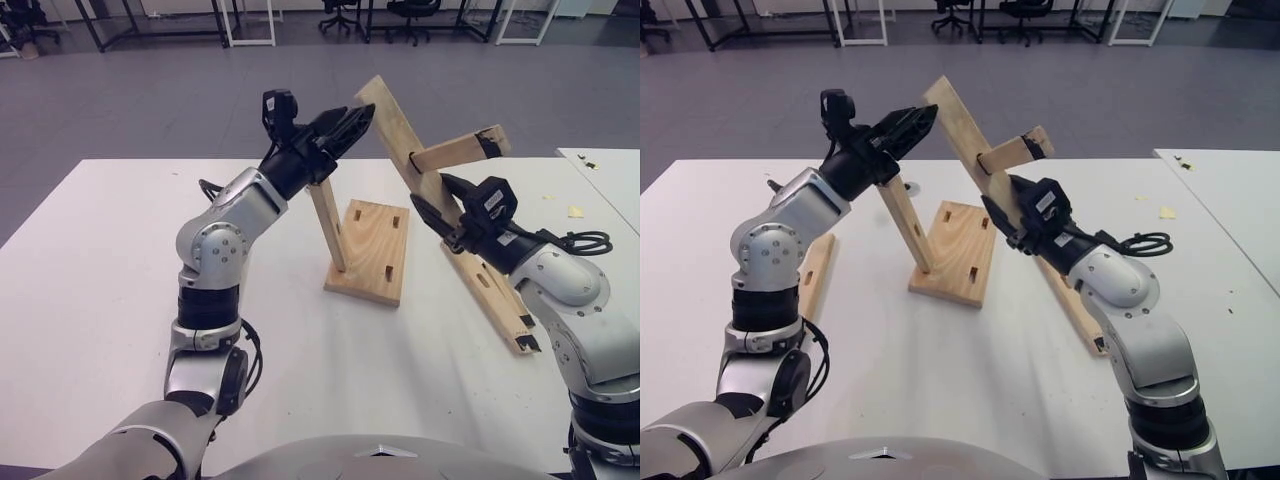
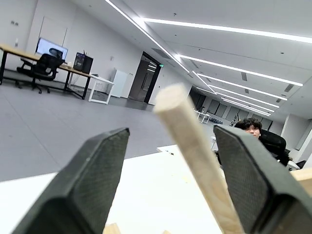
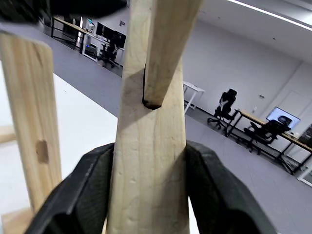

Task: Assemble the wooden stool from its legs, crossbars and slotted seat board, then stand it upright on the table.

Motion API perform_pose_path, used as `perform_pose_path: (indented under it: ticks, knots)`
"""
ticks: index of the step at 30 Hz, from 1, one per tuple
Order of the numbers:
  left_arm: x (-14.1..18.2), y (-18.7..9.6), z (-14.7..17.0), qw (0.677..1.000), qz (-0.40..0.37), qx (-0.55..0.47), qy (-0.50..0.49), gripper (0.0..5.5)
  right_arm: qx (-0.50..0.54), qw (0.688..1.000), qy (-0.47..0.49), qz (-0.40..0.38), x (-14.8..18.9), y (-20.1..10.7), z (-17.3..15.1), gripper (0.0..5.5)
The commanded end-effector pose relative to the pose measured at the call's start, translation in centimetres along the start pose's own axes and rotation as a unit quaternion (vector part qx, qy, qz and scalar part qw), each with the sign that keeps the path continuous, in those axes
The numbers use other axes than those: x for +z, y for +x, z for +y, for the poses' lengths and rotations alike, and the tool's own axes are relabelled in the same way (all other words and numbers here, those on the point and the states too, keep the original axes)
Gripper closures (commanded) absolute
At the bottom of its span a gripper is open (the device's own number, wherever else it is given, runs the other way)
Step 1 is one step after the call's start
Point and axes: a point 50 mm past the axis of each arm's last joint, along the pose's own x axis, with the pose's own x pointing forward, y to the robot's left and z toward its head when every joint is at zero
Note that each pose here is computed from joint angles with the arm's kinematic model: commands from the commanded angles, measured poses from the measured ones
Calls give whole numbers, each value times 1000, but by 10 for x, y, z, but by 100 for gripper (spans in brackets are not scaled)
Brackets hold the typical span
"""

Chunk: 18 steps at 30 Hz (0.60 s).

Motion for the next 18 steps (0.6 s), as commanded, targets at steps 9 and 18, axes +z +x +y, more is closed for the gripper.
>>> perform_pose_path:
  ticks: [9, 18]
  knots:
    - [5, -4, -24, 996, -31, -75, -46, 328, 54, 996, -52, -41, 15, 3, 2, 335]
    - [4, -5, -28, 996, -28, -75, -32, 442, 54, 994, -82, -53, 18, 2, 1, 338]
